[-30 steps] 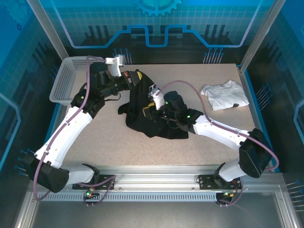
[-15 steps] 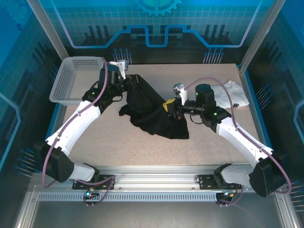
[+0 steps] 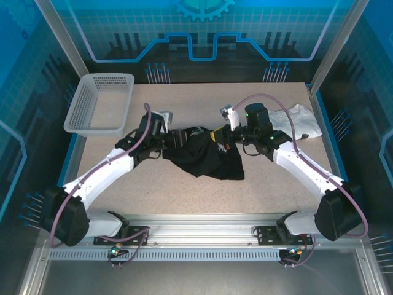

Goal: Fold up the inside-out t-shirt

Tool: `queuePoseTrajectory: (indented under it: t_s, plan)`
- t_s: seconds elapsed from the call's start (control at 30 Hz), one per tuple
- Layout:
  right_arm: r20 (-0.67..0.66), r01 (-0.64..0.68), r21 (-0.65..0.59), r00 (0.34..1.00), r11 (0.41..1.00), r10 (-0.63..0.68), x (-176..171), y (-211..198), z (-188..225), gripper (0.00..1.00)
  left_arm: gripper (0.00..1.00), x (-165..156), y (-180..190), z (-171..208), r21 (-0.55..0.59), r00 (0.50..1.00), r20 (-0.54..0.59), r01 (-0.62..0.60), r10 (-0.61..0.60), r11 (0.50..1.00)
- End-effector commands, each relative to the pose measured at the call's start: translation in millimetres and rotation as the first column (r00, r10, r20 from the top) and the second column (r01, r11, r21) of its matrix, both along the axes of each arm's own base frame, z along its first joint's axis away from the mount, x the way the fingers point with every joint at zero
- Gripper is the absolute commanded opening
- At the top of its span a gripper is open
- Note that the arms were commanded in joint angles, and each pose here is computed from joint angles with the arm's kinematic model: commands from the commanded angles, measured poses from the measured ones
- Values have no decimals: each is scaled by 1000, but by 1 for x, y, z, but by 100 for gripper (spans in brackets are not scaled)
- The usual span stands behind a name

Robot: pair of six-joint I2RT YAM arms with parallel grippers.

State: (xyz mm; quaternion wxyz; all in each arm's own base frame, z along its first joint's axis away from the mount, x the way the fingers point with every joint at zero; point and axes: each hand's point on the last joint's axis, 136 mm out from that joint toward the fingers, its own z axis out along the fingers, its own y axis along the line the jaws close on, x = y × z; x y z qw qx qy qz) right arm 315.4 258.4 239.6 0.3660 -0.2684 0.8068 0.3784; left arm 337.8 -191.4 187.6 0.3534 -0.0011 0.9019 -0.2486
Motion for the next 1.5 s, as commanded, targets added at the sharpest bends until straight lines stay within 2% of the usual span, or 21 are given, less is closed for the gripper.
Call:
queuePoseTrajectory:
  t_s: [0.0, 0.2, 0.4, 0.47, 0.63, 0.7, 0.8, 0.9, 0.97, 1.07, 1.17, 1.27, 1.47]
  plan:
    - [15, 31, 19, 999, 999, -32, 11, -2, 12, 0, 62, -25, -21, 10, -103, 999, -20, 44, -47, 994]
    - [17, 36, 13, 999, 999, -36, 13, -3, 12, 0, 68, -50, -25, -5, 30, 999, -22, 42, -42, 999]
    - [17, 38, 13, 999, 999, -38, 15, -2, 10, 0, 68, -62, -37, -25, 184, 997, -13, 73, -72, 980]
    - [17, 37, 14, 999, 999, -38, 15, -2, 10, 0, 65, -61, -42, -30, 199, 996, -16, 87, -85, 976]
    - [16, 40, 9, 999, 999, -40, 14, -4, 8, 0, 48, -48, -52, -41, 239, 994, -1, 107, -110, 965]
    - [19, 42, 7, 999, 999, -43, 13, -6, 9, 0, 36, -37, -50, -43, 271, 995, 15, 92, -99, 958]
    - [30, 48, -8, 998, 999, -47, 11, -12, 9, 0, 16, -23, -49, -39, 259, 995, 45, 79, -94, 963]
    - [53, 57, -57, 997, 997, -54, 7, -25, 8, 0, 0, -14, -45, -16, 212, 990, 93, 82, -103, 974]
    - [88, 66, -115, 995, 991, -56, 3, -36, 7, 0, 0, -13, -39, 12, 160, 984, 143, 86, -110, 983]
    - [160, 61, -182, 987, 981, -31, -5, -48, 16, 0, 0, -19, -31, 66, -10, 970, 209, 131, -126, 991]
    - [236, 59, -202, 972, 978, -10, -11, -53, 32, 0, 0, -31, -25, 126, -159, 943, 298, 201, -147, 967]
    - [288, 93, -206, 957, 974, -31, -9, -58, 46, 0, 0, -46, -25, 173, -208, 911, 368, 278, -189, 938]
    - [312, 151, -187, 946, 971, -87, -2, -59, 59, 0, 0, -63, -29, 229, -329, 873, 422, 397, -243, 857]
